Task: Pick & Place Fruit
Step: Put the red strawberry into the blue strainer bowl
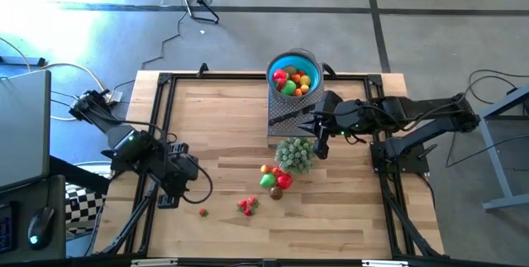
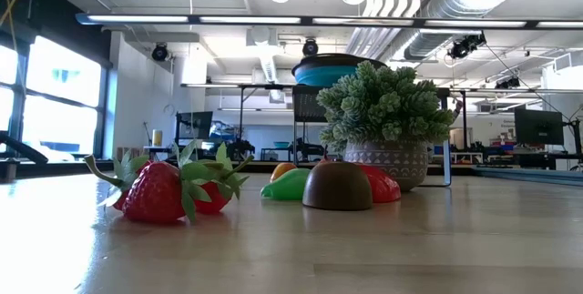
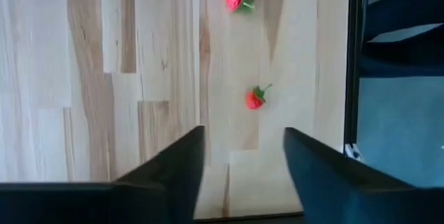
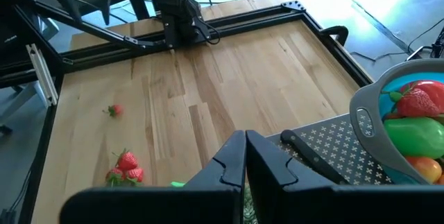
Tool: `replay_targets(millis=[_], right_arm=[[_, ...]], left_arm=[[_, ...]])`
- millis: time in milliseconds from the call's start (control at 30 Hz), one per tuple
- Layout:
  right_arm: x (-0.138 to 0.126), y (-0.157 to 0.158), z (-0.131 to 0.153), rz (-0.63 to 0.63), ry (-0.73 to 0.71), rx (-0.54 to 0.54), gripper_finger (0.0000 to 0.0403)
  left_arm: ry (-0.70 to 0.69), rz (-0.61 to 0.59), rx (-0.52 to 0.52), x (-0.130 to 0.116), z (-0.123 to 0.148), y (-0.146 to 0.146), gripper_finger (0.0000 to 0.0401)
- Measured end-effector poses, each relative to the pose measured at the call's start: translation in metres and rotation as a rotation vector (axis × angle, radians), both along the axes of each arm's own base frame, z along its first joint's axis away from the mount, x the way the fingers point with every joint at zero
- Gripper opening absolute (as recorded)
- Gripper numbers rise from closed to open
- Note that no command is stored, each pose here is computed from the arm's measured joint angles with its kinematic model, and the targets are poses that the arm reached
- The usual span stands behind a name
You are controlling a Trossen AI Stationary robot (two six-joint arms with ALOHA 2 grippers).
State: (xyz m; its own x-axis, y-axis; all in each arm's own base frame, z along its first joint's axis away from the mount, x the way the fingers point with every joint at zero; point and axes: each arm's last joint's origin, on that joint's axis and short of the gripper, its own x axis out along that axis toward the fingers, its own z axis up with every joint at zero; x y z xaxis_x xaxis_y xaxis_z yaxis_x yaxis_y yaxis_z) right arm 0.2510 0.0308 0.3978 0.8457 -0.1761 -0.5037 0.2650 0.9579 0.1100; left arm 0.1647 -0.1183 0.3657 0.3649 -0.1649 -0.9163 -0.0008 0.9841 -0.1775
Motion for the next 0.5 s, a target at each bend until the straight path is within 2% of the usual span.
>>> replay_targets(millis=[133,267,500], right_arm=[[0.000,0.000,0.000,0.000,0.000,0.000,0.0004],[0.000,0.000,0.000,0.000,0.000,0.000,0.0004],[0.000,0.000,0.000,0.000,0.001,0.000,0.0004]], left_arm=[[0.020,-0.003,0.014,0.005,-0.004,-0.004,0.0248],[0.052,-0.030,0.020,0.011,-0.010,-0.009,0.0289],[0.124,-0.067,0.054,0.028,-0.028,-0.022,0.0301]])
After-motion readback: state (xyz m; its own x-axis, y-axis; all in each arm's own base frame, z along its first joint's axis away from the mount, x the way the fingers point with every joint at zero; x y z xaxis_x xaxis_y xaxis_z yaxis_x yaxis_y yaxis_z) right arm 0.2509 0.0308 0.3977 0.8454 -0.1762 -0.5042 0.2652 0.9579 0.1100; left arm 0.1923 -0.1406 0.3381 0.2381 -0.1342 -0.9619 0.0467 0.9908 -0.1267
